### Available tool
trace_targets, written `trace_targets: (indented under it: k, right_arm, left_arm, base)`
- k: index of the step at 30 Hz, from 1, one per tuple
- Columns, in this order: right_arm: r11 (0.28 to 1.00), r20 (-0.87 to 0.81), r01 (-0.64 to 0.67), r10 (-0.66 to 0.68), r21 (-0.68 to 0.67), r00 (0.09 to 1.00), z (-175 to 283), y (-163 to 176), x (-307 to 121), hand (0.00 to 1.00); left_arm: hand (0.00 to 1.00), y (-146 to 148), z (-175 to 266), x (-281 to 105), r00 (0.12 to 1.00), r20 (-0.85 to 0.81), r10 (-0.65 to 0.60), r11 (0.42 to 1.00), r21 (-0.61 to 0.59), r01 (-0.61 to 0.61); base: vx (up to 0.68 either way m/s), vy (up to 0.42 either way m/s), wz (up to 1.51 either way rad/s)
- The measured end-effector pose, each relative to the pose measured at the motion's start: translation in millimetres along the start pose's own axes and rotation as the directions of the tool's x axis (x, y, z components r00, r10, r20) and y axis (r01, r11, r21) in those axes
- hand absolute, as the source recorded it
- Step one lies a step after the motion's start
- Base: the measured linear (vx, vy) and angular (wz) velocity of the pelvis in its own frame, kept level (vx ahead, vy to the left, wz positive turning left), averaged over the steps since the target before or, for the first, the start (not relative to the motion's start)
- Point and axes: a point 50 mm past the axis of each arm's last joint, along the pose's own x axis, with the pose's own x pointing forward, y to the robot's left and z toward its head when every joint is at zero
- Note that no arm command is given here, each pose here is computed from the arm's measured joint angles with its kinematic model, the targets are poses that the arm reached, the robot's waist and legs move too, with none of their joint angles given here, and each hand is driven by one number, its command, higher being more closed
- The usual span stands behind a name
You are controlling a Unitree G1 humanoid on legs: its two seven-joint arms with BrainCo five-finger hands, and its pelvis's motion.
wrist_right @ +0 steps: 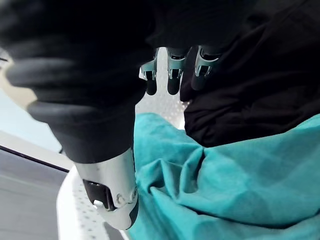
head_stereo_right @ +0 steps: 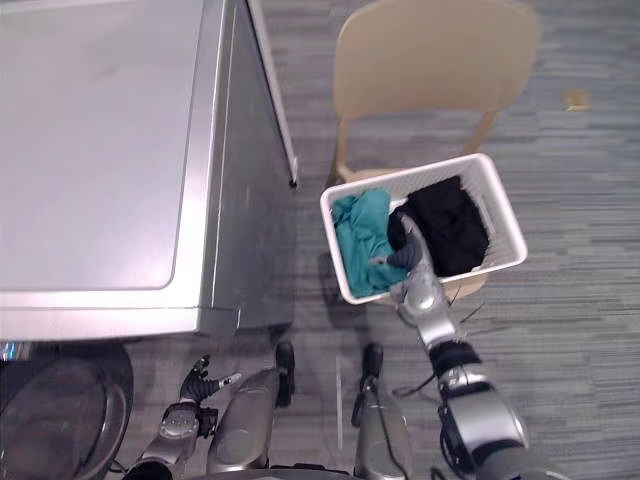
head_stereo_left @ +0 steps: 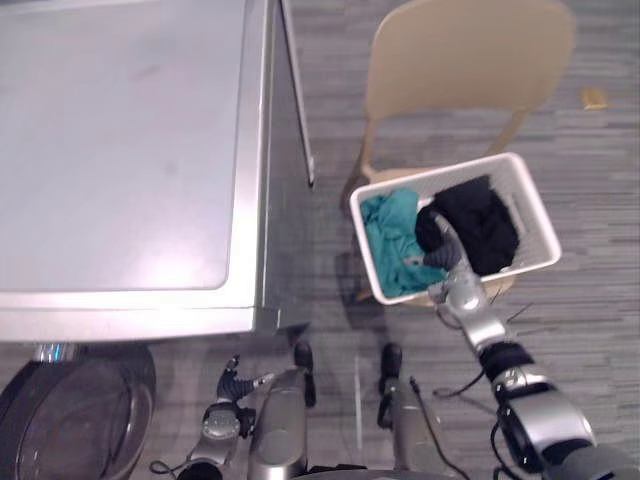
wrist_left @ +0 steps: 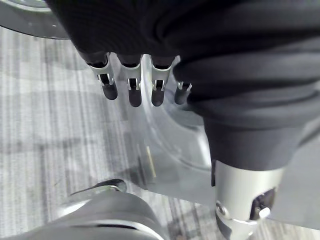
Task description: Pick up the laundry basket with both hands and put the clothes into the washing machine.
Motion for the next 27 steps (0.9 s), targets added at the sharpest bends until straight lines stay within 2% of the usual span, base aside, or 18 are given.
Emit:
trace_targets:
  k: [2, 7, 8, 10, 16, 22, 23, 25, 27]
  right_arm:
    - [0.998, -0.020, 0.020, -0.021, -0.053, 1.000, 4, -10, 10, 0.00]
    - [0.994, -0.041, 0.075, -0.078, -0.073, 0.996, 19, -23, 25, 0.00]
    - [0.994, -0.038, 0.082, -0.085, -0.077, 0.996, 22, -24, 26, 1.00]
    - [0.990, -0.009, 0.065, -0.066, -0.129, 0.998, 30, -20, 28, 1.00]
    - [0.974, 0.066, 0.038, -0.024, -0.222, 0.998, 46, -16, 31, 1.00]
    - [0.993, 0.125, 0.026, -0.011, -0.117, 0.992, 59, -3, 24, 1.00]
    - [0.998, 0.141, 0.060, -0.055, -0.032, 0.988, 62, -9, 22, 1.00]
    - [0.995, 0.172, 0.091, -0.096, 0.041, 0.980, 69, -16, 19, 1.00]
    - [0.980, 0.269, 0.122, -0.160, 0.156, 0.950, 93, -24, 12, 1.00]
  left_arm:
    - [0.00, -4, 9, 3, 1.000, 0.015, 0.000, 1.000, -0.030, 0.001]
    - [0.00, -15, 37, 10, 0.996, 0.083, 0.017, 0.992, -0.126, -0.006]
    - [0.00, -18, 40, 11, 0.996, 0.090, 0.016, 0.990, -0.139, -0.003]
    - [0.00, -23, 50, 11, 0.993, 0.117, 0.019, 0.982, -0.187, 0.003]
    - [0.00, -44, 67, 7, 0.985, 0.171, -0.023, 0.972, -0.227, 0.062]
    - [0.00, -54, 73, 6, 0.983, 0.180, -0.044, 0.967, -0.239, 0.087]
    - [0.00, -54, 73, 6, 0.983, 0.178, -0.047, 0.968, -0.233, 0.089]
    - [0.00, -53, 72, 6, 0.984, 0.175, -0.045, 0.969, -0.231, 0.086]
    - [0.00, -46, 71, 8, 0.985, 0.169, -0.032, 0.973, -0.219, 0.069]
  base:
    - [-0.01, -0.011, 0.23]
    - [0.03, -0.024, 0.34]
    - [0.02, -0.016, 0.18]
    - [0.01, -0.025, 0.25]
    - [0.01, -0.017, 0.09]
    - [0.02, -0.023, -0.05]
    - [0.00, 0.000, 0.00]
    - [0.01, -0.004, -0.11]
    - [-0.03, -0.006, -0.27]
